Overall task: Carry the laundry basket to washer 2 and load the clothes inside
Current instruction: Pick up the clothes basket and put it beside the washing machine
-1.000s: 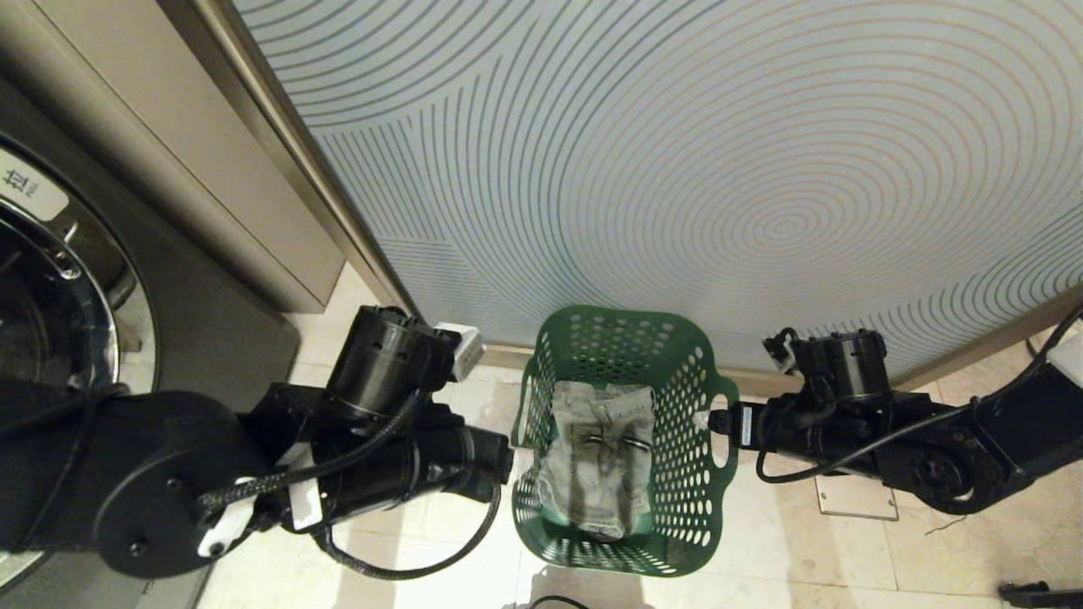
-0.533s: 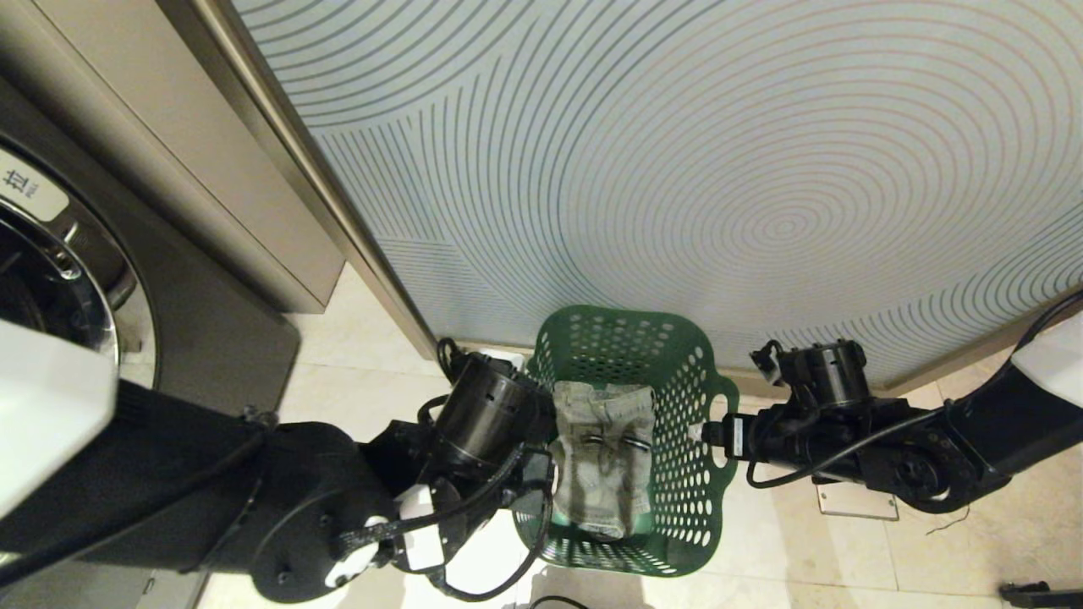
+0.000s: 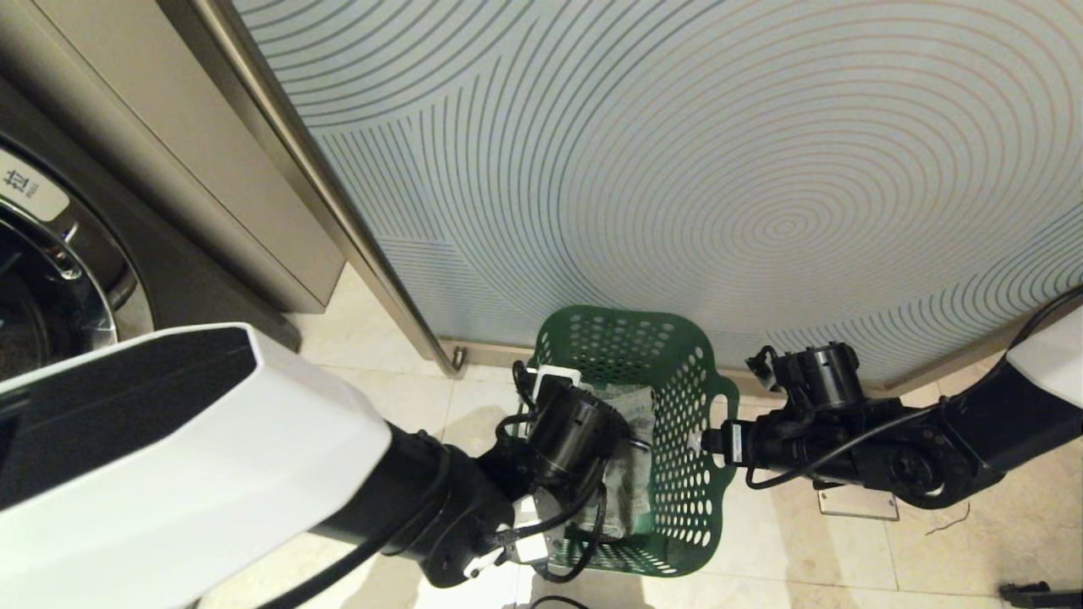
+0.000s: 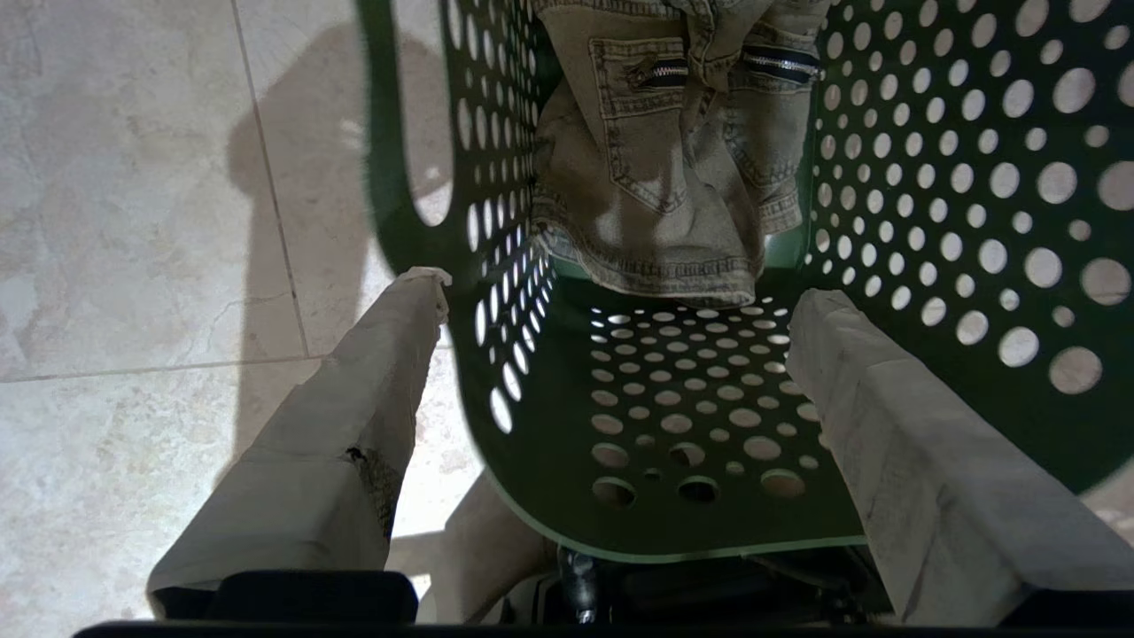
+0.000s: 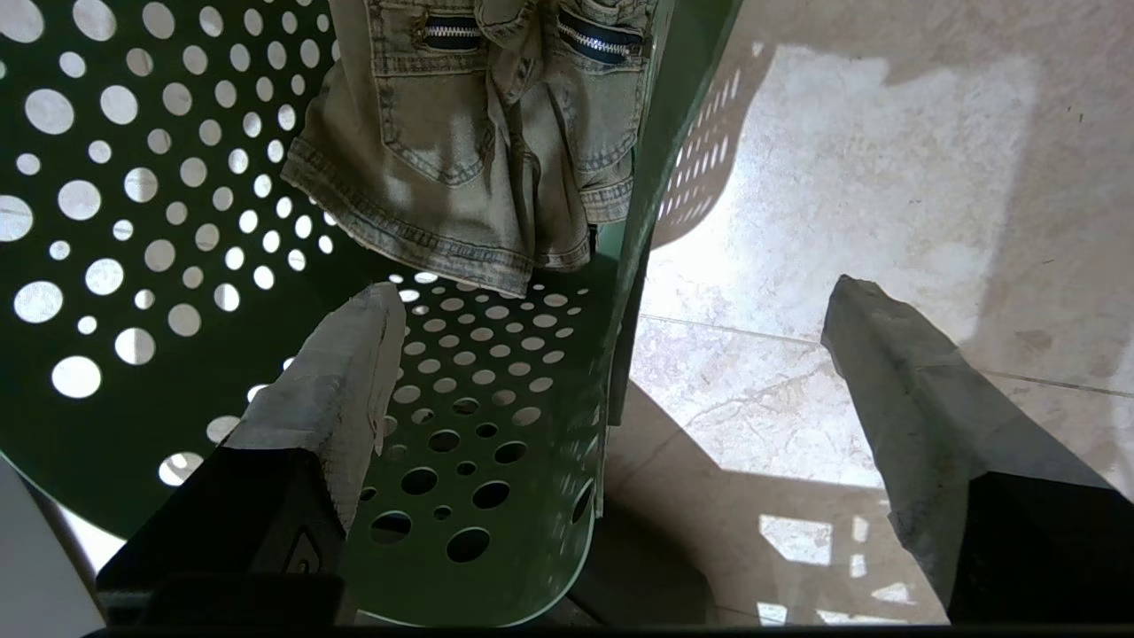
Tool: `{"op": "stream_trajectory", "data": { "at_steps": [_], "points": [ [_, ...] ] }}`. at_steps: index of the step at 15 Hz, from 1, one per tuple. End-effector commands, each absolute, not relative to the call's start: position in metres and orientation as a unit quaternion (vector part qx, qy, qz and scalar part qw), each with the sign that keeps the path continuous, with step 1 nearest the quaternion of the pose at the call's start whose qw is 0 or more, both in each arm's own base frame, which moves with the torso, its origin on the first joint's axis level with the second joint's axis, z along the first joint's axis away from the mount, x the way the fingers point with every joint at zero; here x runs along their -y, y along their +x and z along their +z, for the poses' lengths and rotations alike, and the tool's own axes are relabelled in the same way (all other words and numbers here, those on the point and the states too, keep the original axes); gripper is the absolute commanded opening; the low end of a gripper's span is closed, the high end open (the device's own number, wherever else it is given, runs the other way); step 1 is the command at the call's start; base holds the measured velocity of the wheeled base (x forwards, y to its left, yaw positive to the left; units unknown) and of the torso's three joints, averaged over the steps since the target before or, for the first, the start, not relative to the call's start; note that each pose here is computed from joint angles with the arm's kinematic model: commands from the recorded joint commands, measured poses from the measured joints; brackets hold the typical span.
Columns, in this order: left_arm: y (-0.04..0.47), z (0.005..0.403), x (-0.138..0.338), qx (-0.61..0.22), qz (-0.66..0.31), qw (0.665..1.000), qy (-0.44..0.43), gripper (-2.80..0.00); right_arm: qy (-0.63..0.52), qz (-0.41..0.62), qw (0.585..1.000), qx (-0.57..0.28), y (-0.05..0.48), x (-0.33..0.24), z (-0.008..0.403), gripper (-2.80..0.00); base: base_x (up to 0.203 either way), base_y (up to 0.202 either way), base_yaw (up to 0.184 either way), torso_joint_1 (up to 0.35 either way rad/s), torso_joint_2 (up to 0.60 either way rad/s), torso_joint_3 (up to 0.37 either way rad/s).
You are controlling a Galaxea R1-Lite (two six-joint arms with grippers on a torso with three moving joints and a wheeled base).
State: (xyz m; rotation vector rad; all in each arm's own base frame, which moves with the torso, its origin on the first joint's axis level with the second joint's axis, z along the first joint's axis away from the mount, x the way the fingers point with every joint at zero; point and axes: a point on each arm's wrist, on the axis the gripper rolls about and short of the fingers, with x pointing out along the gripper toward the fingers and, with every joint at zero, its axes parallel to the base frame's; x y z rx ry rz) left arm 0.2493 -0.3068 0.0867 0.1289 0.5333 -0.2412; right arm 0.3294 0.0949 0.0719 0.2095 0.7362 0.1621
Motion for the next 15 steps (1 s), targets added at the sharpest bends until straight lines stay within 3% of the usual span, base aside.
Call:
{"op": "stream_trajectory", "data": {
  "at_steps": [1,8,15],
  "points": [
    [0.259,0.069,0.316,-0.269,-0.112,0.954,0.071,0.0,0.103,0.078,0.925,-0.358,0.33,-0.095,0.073,0.0,0.0,0.0,0.0,0.0,0.0,0.0],
    [0.251,0.118,0.307,-0.233,-0.117,0.963,0.066,0.0,0.1,0.073,0.928,-0.353,0.331,-0.095,0.075,0.0,0.0,0.0,0.0,0.0,0.0,0.0],
    [0.271,0.097,0.296,-0.248,-0.076,0.962,0.082,0.0,0.101,0.072,0.929,-0.349,0.331,-0.094,0.077,0.0,0.0,0.0,0.0,0.0,0.0,0.0]
  ]
}}
